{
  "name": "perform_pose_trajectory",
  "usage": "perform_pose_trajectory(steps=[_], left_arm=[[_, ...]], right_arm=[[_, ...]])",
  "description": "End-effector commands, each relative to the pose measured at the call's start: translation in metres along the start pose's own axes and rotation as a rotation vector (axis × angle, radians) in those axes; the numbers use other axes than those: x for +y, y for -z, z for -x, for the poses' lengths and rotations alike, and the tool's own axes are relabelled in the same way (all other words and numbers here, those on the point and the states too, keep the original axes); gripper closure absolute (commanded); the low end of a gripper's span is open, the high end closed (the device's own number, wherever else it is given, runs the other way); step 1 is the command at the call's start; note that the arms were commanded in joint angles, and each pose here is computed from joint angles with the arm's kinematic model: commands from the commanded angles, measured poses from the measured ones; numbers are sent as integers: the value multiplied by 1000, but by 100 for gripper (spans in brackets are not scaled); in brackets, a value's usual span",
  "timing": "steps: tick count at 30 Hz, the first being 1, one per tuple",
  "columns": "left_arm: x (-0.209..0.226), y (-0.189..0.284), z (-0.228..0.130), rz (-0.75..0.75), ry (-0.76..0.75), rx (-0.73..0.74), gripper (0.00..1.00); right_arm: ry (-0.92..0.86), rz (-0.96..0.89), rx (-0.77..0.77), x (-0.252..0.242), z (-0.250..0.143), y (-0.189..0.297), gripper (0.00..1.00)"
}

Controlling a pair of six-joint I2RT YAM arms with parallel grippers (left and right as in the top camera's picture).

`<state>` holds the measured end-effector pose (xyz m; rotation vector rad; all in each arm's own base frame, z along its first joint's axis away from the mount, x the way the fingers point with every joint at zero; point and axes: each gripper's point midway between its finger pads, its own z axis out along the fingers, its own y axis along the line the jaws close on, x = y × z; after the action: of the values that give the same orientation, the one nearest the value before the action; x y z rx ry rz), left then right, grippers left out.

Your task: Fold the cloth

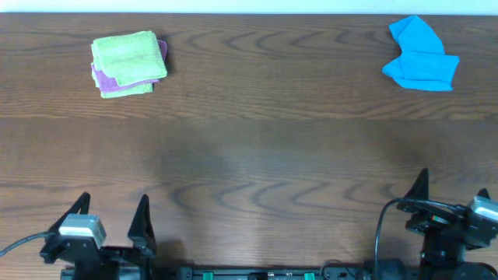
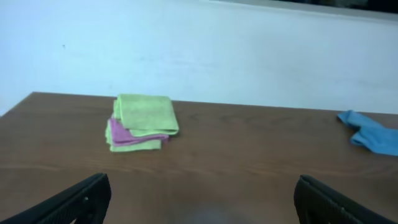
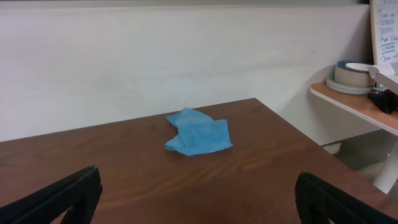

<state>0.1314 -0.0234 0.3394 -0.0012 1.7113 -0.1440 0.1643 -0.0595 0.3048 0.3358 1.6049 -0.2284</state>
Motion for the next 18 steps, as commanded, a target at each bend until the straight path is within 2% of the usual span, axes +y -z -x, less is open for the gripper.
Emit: perform_pose_trajectory(steps=[1, 5, 11, 18], left_arm=[[15, -13, -21, 52, -31, -21, 5], [18, -35, -47, 24, -88, -49, 5], [19, -60, -82, -10, -156, 23, 5], [31, -73, -112, 30, -223, 100, 5]], right_arm=[[8, 12, -18, 1, 6, 4, 1], [8, 12, -18, 1, 6, 4, 1], [8, 12, -18, 1, 6, 4, 1], [8, 12, -18, 1, 6, 4, 1]])
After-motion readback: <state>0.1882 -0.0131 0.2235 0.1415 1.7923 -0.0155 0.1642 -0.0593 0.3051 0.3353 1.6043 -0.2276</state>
